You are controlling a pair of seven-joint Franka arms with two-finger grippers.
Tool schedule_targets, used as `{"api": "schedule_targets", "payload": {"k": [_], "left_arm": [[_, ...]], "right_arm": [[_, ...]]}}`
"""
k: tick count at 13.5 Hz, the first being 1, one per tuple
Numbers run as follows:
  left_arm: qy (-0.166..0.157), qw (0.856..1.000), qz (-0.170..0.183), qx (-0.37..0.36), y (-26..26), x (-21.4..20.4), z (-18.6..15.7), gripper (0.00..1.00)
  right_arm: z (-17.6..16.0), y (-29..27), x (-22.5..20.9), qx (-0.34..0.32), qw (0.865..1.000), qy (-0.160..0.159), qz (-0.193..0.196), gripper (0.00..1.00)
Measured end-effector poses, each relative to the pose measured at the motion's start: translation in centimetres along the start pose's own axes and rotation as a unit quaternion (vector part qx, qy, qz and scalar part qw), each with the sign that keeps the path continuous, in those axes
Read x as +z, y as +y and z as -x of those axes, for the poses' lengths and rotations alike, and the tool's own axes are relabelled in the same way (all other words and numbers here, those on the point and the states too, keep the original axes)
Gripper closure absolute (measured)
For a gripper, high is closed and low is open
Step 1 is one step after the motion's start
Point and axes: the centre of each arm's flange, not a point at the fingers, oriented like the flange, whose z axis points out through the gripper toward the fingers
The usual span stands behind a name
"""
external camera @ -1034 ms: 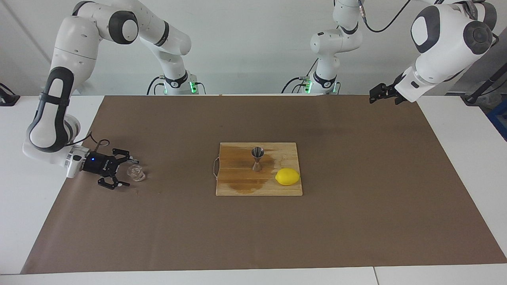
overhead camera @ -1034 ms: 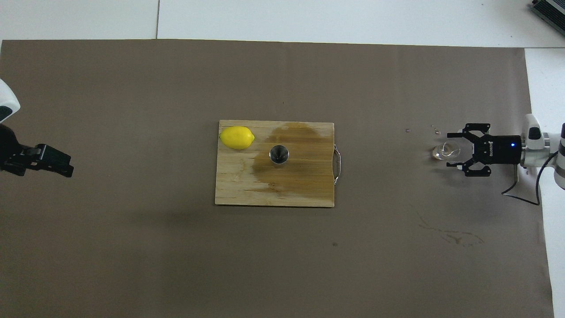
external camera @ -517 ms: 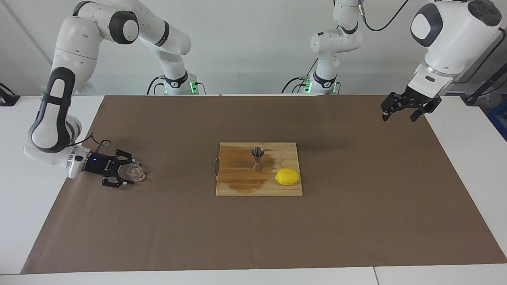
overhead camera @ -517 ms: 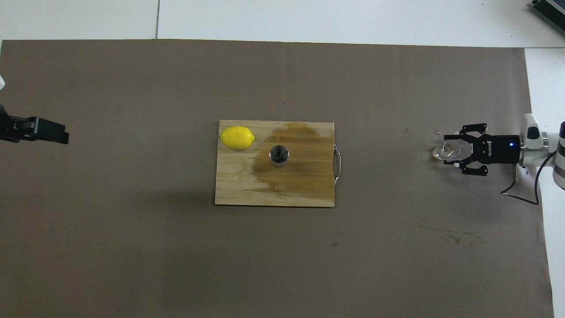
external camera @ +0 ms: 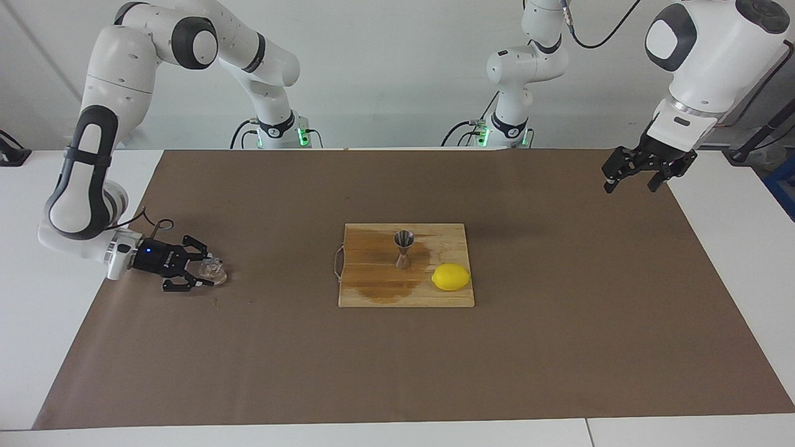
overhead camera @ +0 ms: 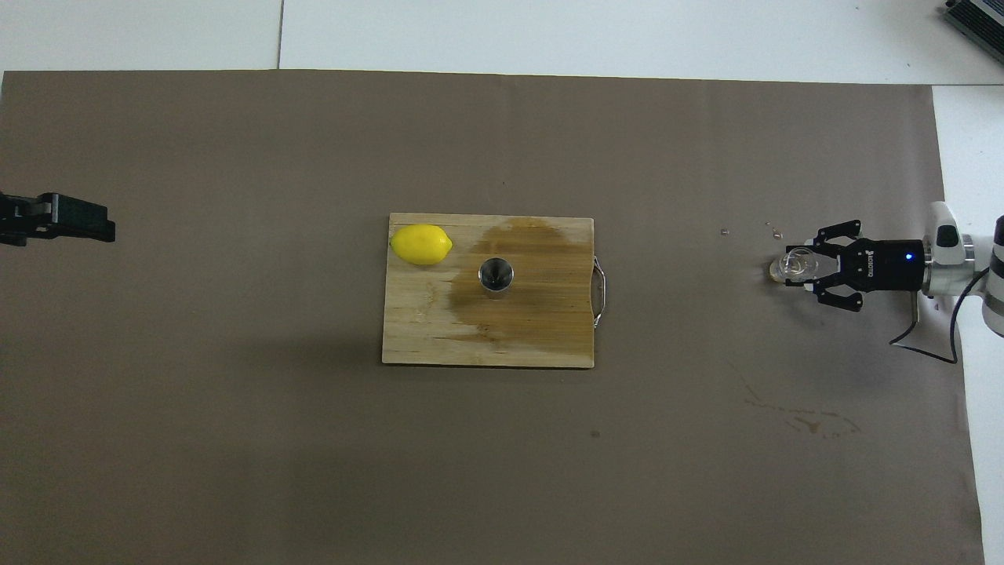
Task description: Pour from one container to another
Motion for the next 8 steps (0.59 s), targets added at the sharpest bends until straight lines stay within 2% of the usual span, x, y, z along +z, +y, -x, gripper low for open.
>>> {"api": "schedule_targets", "payload": {"k": [4, 8], "left_arm": [[-0.02, 1.0, -0.013, -0.004, 0.3, -2.3, 0.9, 0.0], [-0.03, 0.999, -0.014, -0.021, 2.4, -3.3, 1.4, 0.0]], "right_arm": [[-1.2, 0.3, 0.1, -0.008, 1.0, -0.003, -0.001, 0.51], [-6.3, 1.3, 0.7, -0.018, 1.0, -0.022, 0.006, 0.51]]}}
